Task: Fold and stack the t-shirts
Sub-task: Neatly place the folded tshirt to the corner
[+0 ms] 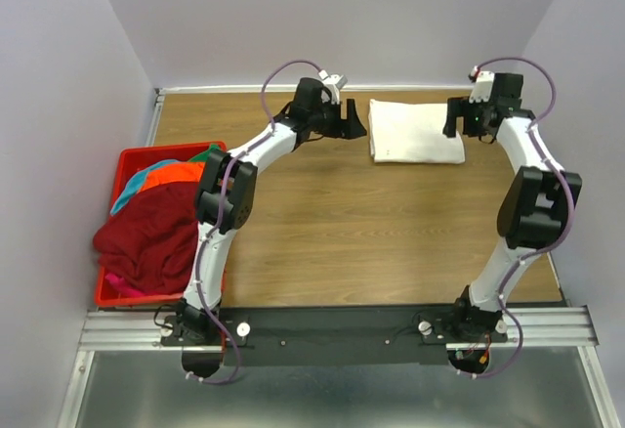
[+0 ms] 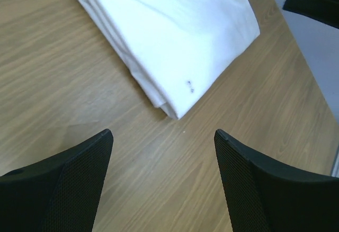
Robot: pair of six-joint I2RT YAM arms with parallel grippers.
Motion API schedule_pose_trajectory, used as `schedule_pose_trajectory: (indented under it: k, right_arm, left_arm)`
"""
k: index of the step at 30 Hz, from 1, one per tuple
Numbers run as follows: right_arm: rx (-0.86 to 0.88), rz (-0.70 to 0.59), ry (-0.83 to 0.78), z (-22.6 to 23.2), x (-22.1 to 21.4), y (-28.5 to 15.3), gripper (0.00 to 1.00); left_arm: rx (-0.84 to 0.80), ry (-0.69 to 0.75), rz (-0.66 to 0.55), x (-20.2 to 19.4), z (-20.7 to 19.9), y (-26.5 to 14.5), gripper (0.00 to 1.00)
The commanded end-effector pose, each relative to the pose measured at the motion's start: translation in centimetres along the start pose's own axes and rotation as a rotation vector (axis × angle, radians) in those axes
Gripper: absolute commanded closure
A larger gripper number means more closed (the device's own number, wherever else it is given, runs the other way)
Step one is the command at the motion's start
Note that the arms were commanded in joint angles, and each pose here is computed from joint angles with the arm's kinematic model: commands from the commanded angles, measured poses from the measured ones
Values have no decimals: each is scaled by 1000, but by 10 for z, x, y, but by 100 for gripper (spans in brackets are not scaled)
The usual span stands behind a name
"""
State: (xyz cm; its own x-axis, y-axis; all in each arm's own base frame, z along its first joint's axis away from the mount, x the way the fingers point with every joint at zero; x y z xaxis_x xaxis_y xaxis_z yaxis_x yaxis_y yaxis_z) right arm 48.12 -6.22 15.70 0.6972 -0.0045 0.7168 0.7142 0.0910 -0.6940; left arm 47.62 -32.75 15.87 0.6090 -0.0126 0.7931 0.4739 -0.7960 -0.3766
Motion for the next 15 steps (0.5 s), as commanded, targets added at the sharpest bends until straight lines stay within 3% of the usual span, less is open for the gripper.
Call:
schedule_pose_trajectory:
  k: [1,7,15]
  right_arm:
    - [158,-19,-12,29,-16,-28,0]
    - [215,-42,-4,47,-37,-62,0]
    - [236,-37,-1,51,-55,-65,0]
  left_arm:
    - [59,-113,55,-2,-5,32,14]
    - [113,-224,110,-26,3,69,14]
    - [75,-287,135,-43,3,91,14]
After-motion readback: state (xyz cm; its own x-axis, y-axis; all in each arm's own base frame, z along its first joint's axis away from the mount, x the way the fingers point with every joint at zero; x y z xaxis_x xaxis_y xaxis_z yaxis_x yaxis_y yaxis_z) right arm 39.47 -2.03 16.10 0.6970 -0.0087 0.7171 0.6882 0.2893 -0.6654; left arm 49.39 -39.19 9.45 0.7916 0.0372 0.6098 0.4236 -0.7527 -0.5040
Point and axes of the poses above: each gripper's point midway between its finger pads, its own y axis out along the fingers, its own z axis along the line the jaws close on, x = y × z, the point moved 4 cm from there along -y, back along the fingers, and after that the axes turned 5 degrees about y, right-handed, at the moved point
